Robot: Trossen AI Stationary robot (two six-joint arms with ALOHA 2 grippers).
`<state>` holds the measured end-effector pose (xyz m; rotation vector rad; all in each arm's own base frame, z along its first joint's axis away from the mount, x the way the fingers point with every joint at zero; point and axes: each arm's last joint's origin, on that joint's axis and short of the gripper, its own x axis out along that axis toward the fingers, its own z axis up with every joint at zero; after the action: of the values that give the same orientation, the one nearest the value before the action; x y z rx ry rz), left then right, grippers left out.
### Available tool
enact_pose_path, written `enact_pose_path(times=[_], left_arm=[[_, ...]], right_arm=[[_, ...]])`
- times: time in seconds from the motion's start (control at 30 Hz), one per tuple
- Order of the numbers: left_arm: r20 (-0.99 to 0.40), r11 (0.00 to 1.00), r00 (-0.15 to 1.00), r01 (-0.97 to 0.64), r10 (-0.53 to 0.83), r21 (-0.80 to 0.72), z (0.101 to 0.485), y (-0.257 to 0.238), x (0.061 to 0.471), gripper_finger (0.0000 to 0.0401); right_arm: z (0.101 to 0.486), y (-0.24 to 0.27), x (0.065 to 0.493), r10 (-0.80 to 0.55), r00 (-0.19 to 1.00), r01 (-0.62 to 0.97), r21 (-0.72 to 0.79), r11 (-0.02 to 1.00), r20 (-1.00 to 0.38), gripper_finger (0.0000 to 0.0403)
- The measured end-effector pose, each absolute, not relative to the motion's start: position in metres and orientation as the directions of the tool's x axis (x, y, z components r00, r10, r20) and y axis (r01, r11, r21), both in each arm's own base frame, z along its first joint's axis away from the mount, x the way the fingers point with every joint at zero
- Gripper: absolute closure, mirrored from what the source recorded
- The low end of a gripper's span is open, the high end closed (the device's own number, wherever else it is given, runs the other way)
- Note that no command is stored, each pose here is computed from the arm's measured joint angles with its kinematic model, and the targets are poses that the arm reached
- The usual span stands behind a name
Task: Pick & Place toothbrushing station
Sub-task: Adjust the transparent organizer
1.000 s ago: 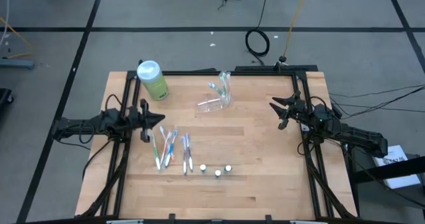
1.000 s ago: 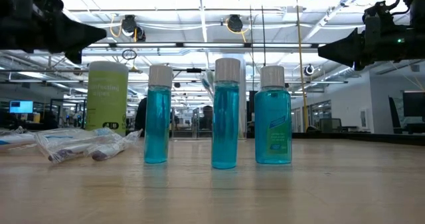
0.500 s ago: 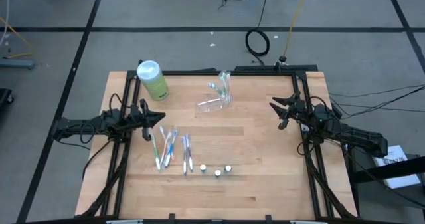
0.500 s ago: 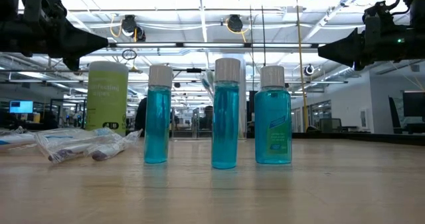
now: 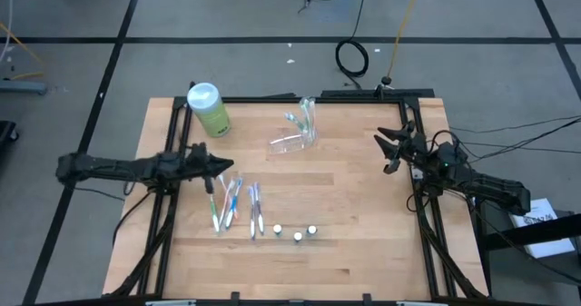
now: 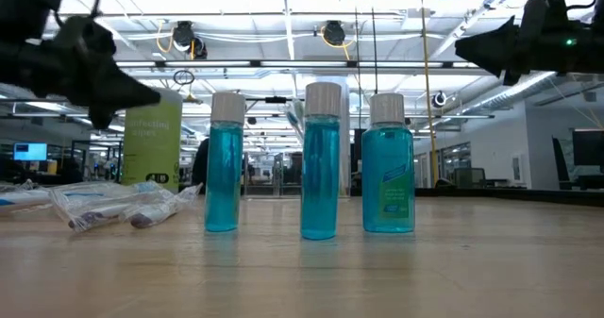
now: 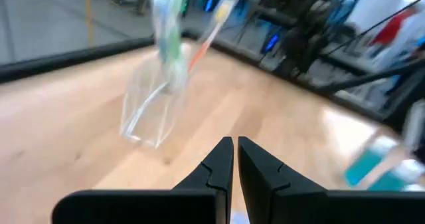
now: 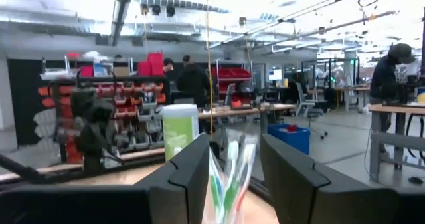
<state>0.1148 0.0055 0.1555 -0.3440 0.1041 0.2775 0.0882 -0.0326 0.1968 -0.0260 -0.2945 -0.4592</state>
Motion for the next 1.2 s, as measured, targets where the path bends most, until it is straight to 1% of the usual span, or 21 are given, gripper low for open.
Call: enact_pose_path(times=[0.03, 0.13, 0.2, 0.33, 0.4, 0.47, 0.57, 0.67, 0.83, 1.2], left_arm=[[-0.156, 0.903, 0.952, -0.299, 0.261, -0.309, 0.154, 0.005, 0.119, 0.0375], [-0.119, 0.927, 0.961, -0.274, 0.251, -0.256, 0.157, 0.003, 0.133, 0.0375], [-0.132, 0.94, 0.961, -0.268, 0.245, -0.21, 0.159, 0.002, 0.145, 0.0375], [-0.281, 0.953, 0.927, -0.286, 0.248, -0.103, 0.156, 0.001, 0.179, 0.0375], [-0.322, 0.958, 0.912, -0.282, 0.254, -0.043, 0.156, 0.0, 0.2, 0.0375], [-0.333, 0.951, 0.895, -0.308, 0.295, 0.016, 0.155, 0.002, 0.22, 0.0375], [-0.397, 0.929, 0.842, -0.356, 0.366, 0.1, 0.143, 0.011, 0.243, 0.0375], [-0.43, 0.92, 0.819, -0.383, 0.379, 0.082, 0.13, 0.023, 0.258, 0.0375], [-0.393, 0.903, 0.823, -0.427, 0.41, 0.048, 0.117, 0.041, 0.27, 0.0375], [-0.427, 0.861, 0.769, -0.507, 0.475, 0.045, 0.108, 0.064, 0.268, 0.0375]], right_arm=[[0.197, -0.033, 0.088, -0.433, 0.855, 0.44, 0.041, 0.897, 0.287, 0.0277], [0.197, -0.033, 0.088, -0.432, 0.853, 0.44, 0.042, 0.897, 0.291, 0.0277], [0.197, -0.033, 0.088, -0.432, 0.853, 0.44, 0.042, 0.897, 0.291, 0.0277], [0.198, -0.032, 0.088, -0.429, 0.851, 0.438, 0.043, 0.898, 0.302, 0.0277], [0.198, -0.032, 0.088, -0.429, 0.851, 0.438, 0.043, 0.898, 0.301, 0.0277], [0.198, -0.032, 0.088, -0.429, 0.851, 0.438, 0.043, 0.898, 0.302, 0.0277], [0.198, -0.032, 0.088, -0.43, 0.851, 0.439, 0.043, 0.898, 0.301, 0.0277], [0.198, -0.032, 0.088, -0.431, 0.851, 0.439, 0.043, 0.898, 0.301, 0.0277], [0.198, -0.032, 0.088, -0.431, 0.851, 0.439, 0.043, 0.897, 0.301, 0.0277], [0.198, -0.032, 0.088, -0.43, 0.851, 0.438, 0.043, 0.898, 0.301, 0.0277]])
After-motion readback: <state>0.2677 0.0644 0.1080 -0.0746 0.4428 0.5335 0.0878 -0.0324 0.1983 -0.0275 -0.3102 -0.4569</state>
